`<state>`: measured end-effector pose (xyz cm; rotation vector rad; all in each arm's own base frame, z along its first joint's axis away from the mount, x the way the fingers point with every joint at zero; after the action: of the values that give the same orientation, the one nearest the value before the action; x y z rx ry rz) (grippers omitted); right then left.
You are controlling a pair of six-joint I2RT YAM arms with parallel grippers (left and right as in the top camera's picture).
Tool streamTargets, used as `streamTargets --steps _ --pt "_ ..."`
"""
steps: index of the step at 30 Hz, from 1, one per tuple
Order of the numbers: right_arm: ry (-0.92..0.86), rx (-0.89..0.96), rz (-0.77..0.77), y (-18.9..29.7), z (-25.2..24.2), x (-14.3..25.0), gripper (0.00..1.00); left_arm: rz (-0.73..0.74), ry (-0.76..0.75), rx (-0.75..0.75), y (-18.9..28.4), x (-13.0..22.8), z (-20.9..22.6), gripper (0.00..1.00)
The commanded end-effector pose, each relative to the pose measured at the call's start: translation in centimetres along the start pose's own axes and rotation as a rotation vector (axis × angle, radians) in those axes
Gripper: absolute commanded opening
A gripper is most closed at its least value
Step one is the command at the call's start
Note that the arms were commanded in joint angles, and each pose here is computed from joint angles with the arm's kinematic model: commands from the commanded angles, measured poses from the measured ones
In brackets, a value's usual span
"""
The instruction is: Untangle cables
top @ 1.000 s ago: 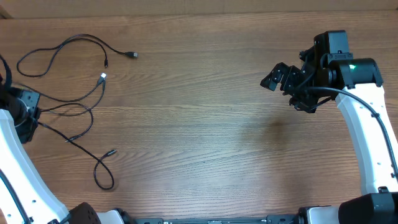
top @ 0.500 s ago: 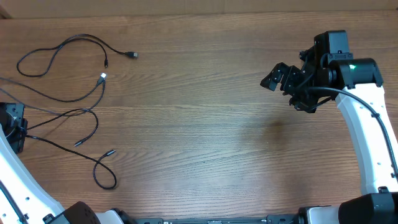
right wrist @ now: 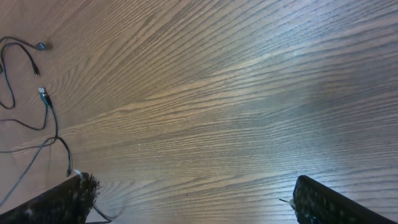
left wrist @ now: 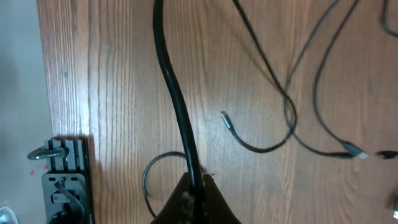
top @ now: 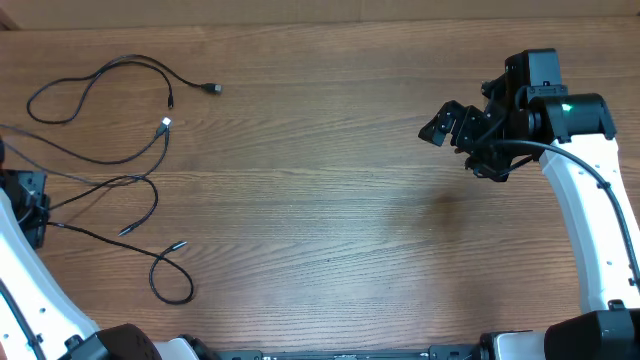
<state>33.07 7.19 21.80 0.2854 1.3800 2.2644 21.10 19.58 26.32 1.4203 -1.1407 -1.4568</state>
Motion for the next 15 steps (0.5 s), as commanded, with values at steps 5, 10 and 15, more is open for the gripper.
streamTargets --steps 5,10,15 --pt "-0.004 0.005 -0.011 0.1 -0.1 -0.3 1.0 0.024 0.01 -0.061 -4.1 1.0 0.6 0.04" --pt "-0.004 0.005 -0.011 0.1 -0.1 -0.3 1.0 0.019 0.007 -0.084 -5.2 1.1 0.9 0.04" --pt "-0.004 0.005 -0.011 0.1 -0.1 -0.3 1.0 -0.031 0.009 -0.124 -5.1 0.4 1.4 0.04"
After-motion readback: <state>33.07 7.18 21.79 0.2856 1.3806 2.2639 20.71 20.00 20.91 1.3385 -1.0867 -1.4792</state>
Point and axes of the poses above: each gripper's point midway between its finger pads, its own y axis back along the fingers, its own z axis along the line the jaws close on, x = y × z, the point moved 2 cm from there along y, back along the fingers, and after that the axes turned 7 degrees about -y, right-handed, at the moved point
